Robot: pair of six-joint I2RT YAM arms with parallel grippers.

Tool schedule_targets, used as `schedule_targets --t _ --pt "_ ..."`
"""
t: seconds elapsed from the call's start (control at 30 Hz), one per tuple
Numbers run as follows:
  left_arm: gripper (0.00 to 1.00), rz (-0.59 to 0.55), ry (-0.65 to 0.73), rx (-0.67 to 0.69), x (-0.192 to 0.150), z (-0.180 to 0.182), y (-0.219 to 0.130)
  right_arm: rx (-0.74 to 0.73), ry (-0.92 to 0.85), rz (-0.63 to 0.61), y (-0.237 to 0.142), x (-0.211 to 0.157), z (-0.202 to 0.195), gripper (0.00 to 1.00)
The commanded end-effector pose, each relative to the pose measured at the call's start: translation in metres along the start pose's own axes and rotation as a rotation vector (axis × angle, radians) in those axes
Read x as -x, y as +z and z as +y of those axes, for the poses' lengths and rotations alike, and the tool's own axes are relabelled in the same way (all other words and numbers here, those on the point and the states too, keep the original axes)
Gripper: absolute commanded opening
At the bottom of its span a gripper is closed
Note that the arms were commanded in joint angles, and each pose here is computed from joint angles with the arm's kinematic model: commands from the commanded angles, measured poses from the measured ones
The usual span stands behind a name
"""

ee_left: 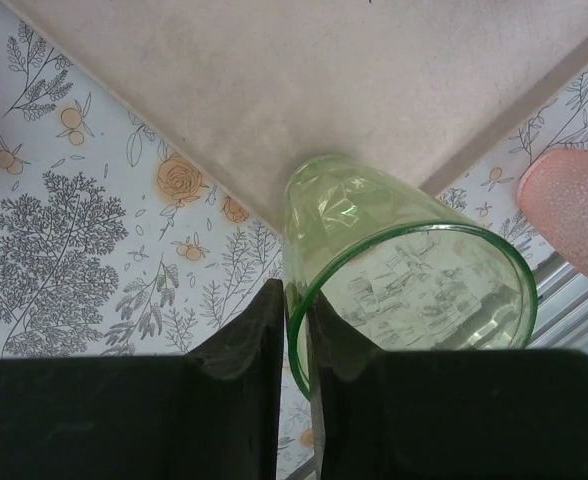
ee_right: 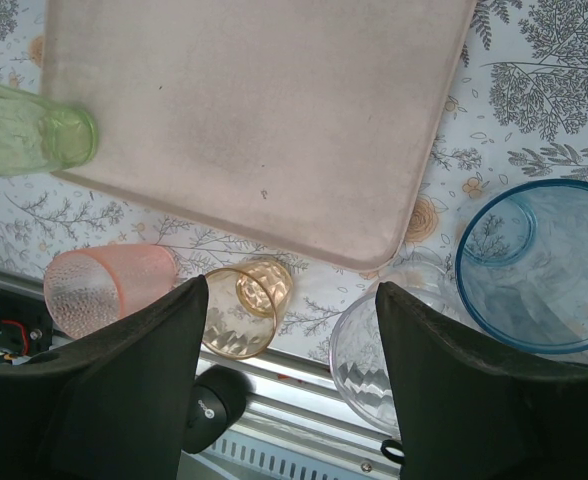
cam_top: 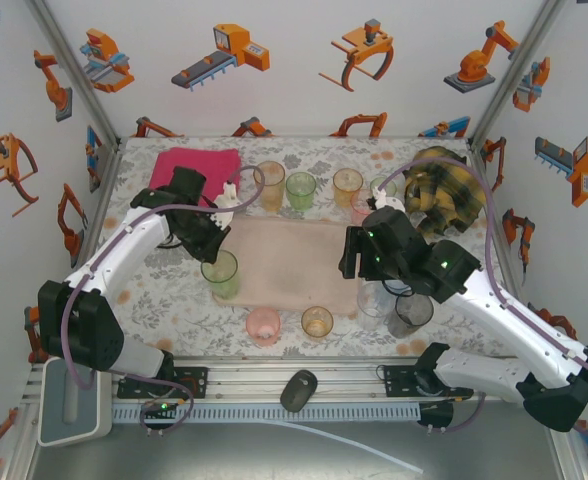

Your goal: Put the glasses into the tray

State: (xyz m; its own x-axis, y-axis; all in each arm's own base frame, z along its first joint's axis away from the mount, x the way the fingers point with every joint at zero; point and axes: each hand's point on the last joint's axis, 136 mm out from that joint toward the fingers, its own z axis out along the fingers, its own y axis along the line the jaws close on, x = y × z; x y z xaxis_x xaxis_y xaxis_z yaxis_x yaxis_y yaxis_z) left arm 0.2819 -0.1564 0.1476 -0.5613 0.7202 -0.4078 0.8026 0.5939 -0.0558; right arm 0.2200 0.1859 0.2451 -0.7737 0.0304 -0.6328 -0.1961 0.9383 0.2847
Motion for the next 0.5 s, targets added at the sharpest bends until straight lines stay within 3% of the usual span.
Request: schedule_targets --t 0.0,0.17,0.47 --pt "0.23 0.013 0.019 -0.017 -0.004 -0.006 0.0 0.0 0.017 -0.024 -0.002 0.002 -0.001 0.63" --pt "0.27 0.014 0.026 -0.006 -0.004 -0.006 -0.001 -0.004 0.017 -0.015 0.0 -0.001 -0.002 0.64" --pt "0.45 -0.016 0.047 0.073 0.005 0.003 -0.023 -0.009 0.017 -0.017 0.0 -0.002 -0.003 0.64"
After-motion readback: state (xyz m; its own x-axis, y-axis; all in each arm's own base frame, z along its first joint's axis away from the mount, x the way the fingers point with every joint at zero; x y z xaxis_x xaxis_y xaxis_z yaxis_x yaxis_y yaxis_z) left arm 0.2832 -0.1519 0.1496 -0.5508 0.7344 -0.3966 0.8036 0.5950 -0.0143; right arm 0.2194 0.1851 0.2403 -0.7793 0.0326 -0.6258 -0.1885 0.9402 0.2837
